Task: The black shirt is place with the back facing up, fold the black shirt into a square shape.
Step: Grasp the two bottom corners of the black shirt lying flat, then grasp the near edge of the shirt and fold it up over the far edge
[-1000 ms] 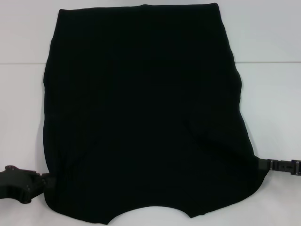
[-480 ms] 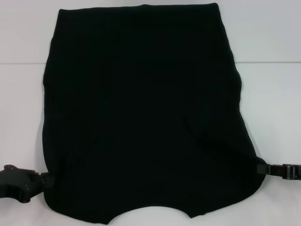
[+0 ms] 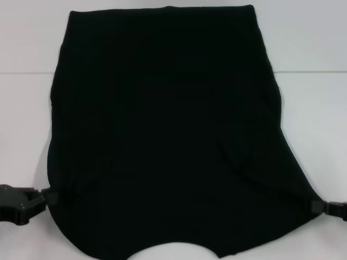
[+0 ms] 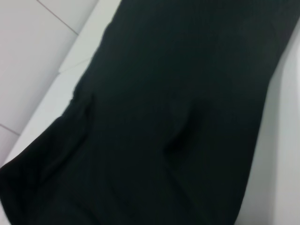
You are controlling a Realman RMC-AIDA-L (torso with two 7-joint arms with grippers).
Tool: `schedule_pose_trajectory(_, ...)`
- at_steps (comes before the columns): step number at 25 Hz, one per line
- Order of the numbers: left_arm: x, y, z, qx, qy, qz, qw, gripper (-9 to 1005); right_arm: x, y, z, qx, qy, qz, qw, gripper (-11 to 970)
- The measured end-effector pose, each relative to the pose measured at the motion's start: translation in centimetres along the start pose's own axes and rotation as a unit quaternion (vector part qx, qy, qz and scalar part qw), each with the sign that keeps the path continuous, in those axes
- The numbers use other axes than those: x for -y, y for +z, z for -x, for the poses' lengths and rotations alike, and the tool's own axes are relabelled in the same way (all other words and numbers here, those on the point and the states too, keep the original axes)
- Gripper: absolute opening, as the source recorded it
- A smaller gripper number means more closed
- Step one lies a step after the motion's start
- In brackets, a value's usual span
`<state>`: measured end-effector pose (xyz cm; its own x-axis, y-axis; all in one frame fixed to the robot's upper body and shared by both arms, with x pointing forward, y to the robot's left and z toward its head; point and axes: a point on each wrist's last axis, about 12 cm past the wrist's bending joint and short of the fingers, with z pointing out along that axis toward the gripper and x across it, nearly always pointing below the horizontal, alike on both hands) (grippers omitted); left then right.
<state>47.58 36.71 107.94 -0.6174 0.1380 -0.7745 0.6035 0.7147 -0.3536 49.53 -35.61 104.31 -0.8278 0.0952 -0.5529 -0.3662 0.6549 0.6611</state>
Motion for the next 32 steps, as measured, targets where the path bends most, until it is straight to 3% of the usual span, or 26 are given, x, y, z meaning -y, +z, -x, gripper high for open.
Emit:
schedule_pose_trajectory(5,0.6,-1.6,-0.7,0.034,-0.029,-0.018,0.999,82,-0.2,-2.0,-2.6,0.011,-0.005,0.026,1.0,31)
schedule_pose_trajectory(12,1.7,-3.5,-2.9,0.034,-0.062,-0.044,0.997,81,-0.6,-5.2,-7.4,0.009,-0.008,0.045,0.999,31)
schedule_pose_trajectory(19,3.1,-4.7,-4.4,0.028,-0.08,-0.078,0.993,81,-1.0,-7.3,-9.8,0.022,-0.012,0.048,0.999,32)
schedule_pose_trajectory(26,2.9,-3.9,-3.6,0.031,-0.077,-0.091,0.992,82,-1.1,-7.0,-8.6,0.023,-0.024,0.06,0.998,31)
schedule_pose_trajectory(32,1.3,-1.6,0.3,0.047,-0.061,-0.103,0.992,82,-1.1,-5.8,-5.0,0.049,-0.053,0.072,0.995,31)
